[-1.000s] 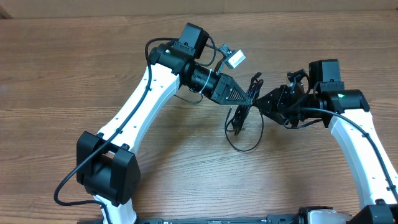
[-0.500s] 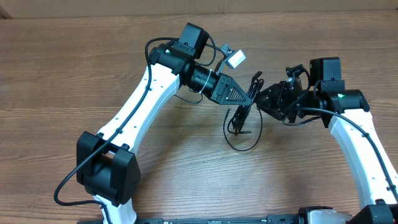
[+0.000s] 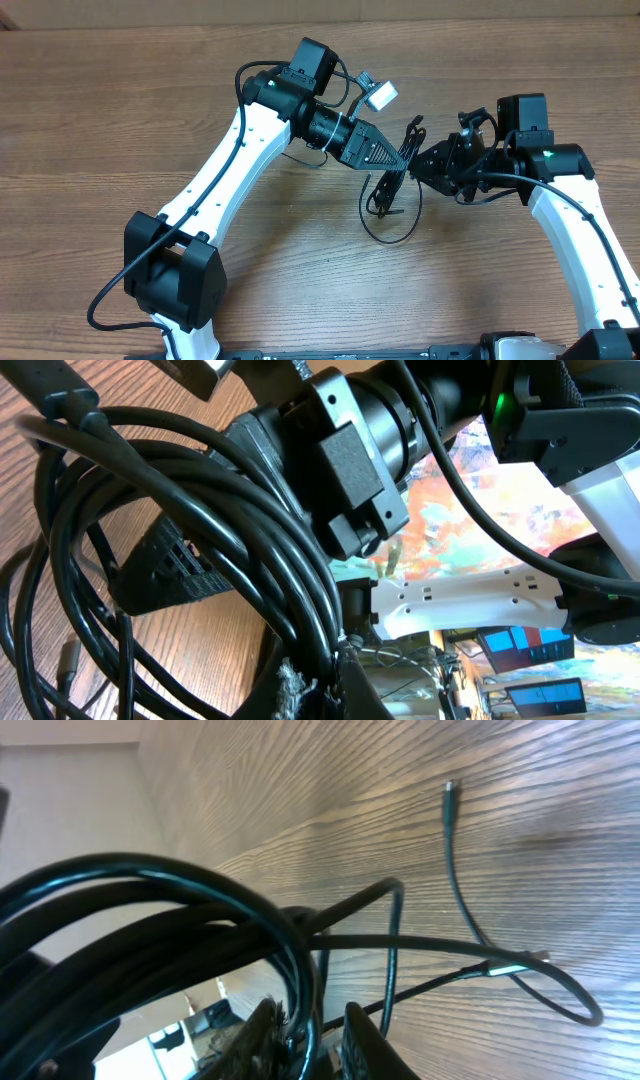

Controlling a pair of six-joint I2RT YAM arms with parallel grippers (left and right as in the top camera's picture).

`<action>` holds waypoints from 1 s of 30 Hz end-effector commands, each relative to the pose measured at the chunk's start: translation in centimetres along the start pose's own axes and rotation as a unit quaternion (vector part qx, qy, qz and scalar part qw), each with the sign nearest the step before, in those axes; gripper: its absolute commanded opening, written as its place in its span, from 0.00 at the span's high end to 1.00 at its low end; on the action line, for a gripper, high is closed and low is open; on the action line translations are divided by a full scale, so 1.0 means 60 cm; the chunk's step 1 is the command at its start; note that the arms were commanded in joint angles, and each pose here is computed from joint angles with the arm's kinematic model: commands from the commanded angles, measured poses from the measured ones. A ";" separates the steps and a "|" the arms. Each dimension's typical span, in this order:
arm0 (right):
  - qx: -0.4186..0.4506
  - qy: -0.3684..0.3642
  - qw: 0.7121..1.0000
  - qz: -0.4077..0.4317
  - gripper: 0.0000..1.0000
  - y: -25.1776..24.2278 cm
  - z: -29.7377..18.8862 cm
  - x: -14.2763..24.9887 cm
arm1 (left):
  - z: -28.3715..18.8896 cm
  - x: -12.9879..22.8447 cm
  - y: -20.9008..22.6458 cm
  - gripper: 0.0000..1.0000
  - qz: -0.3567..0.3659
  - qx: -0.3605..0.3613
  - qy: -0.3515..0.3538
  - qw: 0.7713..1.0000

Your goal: Untangle cables

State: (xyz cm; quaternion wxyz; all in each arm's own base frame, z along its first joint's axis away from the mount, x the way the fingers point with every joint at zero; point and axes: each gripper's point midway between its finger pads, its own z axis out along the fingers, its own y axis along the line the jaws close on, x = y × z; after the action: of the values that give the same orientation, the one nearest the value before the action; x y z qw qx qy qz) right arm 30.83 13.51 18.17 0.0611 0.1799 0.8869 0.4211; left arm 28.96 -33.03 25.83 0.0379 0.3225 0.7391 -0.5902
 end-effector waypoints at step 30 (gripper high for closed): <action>0.255 -0.073 0.962 0.056 0.96 -0.158 -0.042 -0.011 | -0.001 0.016 0.004 0.96 0.011 -0.032 0.017 0.999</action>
State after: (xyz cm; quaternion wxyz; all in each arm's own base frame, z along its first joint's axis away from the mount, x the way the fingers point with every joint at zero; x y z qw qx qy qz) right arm 28.38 9.89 14.35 0.0265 0.2457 0.9258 0.2859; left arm 27.99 -33.03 24.66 0.0167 0.3197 0.7599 -0.5657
